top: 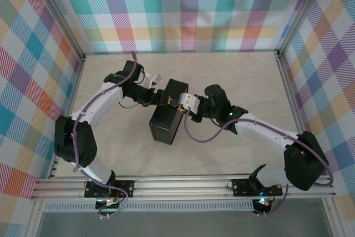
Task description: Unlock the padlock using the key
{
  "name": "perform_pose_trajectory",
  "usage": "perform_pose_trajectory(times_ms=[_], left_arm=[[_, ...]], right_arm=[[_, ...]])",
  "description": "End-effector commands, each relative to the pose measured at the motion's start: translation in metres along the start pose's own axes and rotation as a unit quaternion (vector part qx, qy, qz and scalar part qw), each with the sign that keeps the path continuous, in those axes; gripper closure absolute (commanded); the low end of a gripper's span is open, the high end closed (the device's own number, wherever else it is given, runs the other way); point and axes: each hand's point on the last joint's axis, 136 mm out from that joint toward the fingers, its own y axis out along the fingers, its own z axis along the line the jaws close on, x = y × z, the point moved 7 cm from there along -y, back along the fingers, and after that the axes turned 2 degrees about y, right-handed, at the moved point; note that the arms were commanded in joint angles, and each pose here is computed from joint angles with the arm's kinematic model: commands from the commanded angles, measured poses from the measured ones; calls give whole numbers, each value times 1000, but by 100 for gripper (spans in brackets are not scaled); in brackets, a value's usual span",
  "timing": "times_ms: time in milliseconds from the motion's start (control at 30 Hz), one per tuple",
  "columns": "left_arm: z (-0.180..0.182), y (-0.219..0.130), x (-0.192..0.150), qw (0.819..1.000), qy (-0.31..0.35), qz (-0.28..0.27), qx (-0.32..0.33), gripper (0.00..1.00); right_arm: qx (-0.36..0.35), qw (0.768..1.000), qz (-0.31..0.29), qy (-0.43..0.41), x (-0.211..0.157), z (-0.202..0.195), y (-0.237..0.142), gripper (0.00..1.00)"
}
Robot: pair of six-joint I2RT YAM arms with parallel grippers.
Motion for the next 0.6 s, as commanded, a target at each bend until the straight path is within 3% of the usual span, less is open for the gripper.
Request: perform_pose_trajectory(times_ms=[0, 333, 567], left_arm=[[-17, -16, 2, 999, 17, -21, -22, 27], [-29, -28, 3, 998, 29, -45, -30, 24], [-24, -37, 5, 998, 20, -59, -10, 21]], right_arm=[[33, 999, -22, 17, 21, 4, -3, 92], [66, 995, 2, 81, 16, 7, 5, 93], [49, 994, 42, 90, -2, 6, 8, 76]])
